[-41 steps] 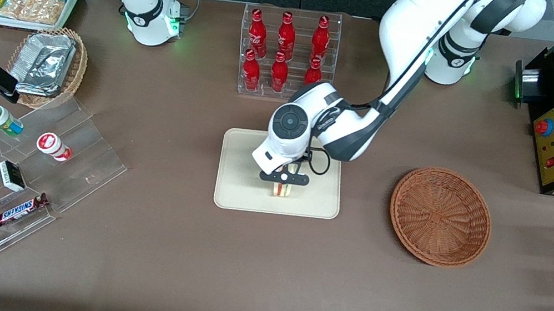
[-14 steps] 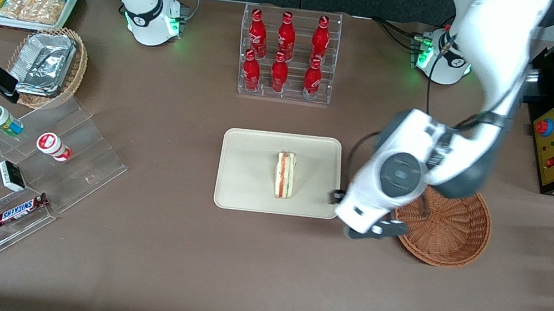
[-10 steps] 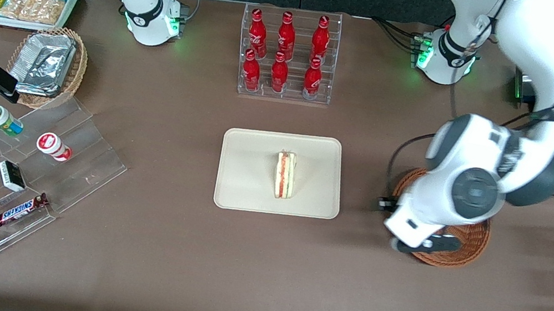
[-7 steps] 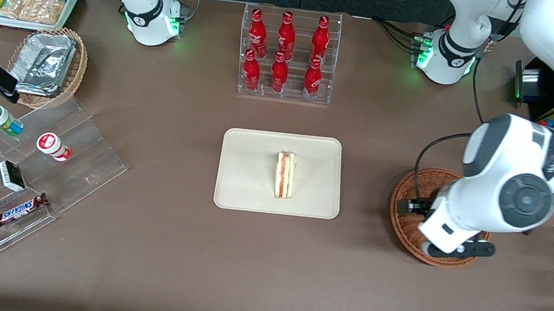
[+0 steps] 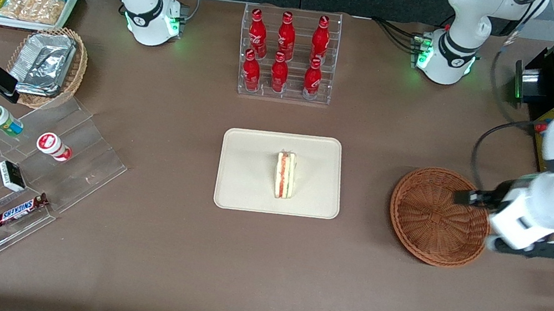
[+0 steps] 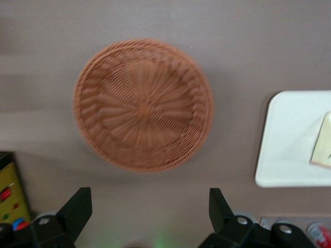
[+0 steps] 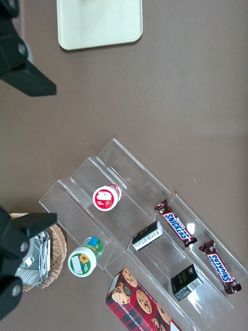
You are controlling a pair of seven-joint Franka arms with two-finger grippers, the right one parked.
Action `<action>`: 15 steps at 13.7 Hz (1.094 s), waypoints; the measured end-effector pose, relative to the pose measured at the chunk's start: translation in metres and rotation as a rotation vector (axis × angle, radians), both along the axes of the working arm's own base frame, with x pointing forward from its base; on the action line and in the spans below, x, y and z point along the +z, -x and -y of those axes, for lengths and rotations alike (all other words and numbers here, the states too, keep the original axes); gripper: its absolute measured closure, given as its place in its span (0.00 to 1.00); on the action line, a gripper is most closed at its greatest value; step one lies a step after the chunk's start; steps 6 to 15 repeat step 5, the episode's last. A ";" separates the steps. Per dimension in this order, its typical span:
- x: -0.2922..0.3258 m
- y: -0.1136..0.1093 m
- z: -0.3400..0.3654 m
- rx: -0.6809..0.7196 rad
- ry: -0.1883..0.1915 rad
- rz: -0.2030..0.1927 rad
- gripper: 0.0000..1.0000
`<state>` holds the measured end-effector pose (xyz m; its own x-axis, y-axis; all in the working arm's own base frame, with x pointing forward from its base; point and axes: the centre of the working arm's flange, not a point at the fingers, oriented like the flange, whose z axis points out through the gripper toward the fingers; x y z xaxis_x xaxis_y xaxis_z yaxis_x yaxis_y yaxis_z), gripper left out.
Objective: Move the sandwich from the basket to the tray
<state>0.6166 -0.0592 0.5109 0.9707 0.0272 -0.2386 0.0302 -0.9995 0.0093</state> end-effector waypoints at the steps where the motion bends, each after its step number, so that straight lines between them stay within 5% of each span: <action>1: 0.018 0.015 -0.013 -0.012 0.003 -0.014 0.00; 5: 0.098 0.076 -0.034 -0.036 0.004 -0.017 0.00; 15: 0.098 0.076 -0.034 -0.036 0.004 -0.017 0.00</action>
